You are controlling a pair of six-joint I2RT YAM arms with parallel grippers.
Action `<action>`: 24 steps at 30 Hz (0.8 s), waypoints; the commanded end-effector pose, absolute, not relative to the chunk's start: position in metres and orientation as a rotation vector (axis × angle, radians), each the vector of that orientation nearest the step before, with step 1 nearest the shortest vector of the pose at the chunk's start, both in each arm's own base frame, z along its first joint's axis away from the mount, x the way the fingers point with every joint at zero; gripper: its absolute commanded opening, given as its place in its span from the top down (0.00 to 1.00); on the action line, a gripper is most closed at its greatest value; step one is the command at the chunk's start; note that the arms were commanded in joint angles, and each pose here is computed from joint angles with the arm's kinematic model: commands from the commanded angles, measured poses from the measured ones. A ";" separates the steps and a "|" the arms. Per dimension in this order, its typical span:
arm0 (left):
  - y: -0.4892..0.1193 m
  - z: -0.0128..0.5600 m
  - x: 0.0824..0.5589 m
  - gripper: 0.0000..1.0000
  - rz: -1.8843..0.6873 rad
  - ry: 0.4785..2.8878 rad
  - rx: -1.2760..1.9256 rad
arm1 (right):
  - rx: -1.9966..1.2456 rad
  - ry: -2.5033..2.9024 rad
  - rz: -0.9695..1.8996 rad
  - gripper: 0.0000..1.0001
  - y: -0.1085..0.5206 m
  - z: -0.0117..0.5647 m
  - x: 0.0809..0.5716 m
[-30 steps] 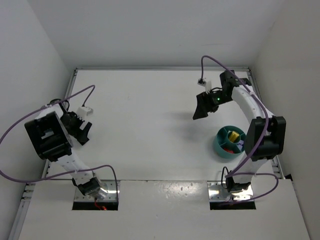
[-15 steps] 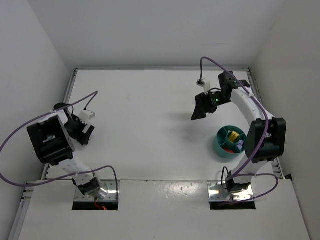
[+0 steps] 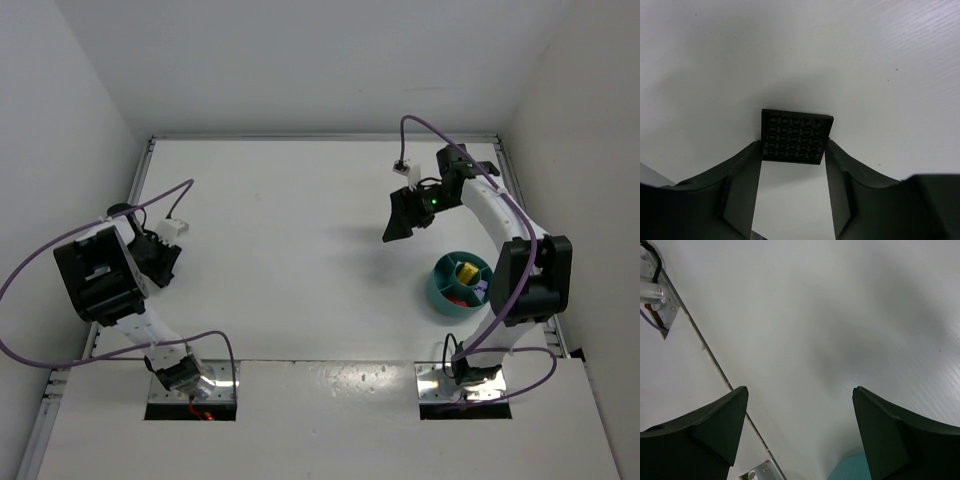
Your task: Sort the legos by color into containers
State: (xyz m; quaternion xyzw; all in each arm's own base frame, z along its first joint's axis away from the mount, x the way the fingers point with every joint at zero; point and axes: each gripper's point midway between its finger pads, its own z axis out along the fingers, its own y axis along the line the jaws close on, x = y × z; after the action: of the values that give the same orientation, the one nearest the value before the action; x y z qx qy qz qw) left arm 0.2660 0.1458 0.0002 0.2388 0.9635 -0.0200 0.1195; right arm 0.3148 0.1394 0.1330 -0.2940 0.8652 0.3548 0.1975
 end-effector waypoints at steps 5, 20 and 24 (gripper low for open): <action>0.089 -0.003 0.272 0.60 -0.330 2.715 0.728 | -0.810 2.239 1.192 0.15 0.181 0.169 0.314; -0.085 0.109 0.337 0.70 -0.428 2.281 1.029 | -0.376 2.212 1.727 0.24 0.291 0.179 0.364; -0.131 0.130 0.330 0.71 -0.485 2.193 1.098 | -0.269 2.256 1.850 0.24 0.311 0.171 0.360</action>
State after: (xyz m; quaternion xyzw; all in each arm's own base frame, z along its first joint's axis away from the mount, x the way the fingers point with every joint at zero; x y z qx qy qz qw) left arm 0.3298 -0.0994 0.0981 0.4112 0.8544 -0.1556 0.2770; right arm 0.3595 0.2923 0.1460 -0.1090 0.7959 0.5828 0.1223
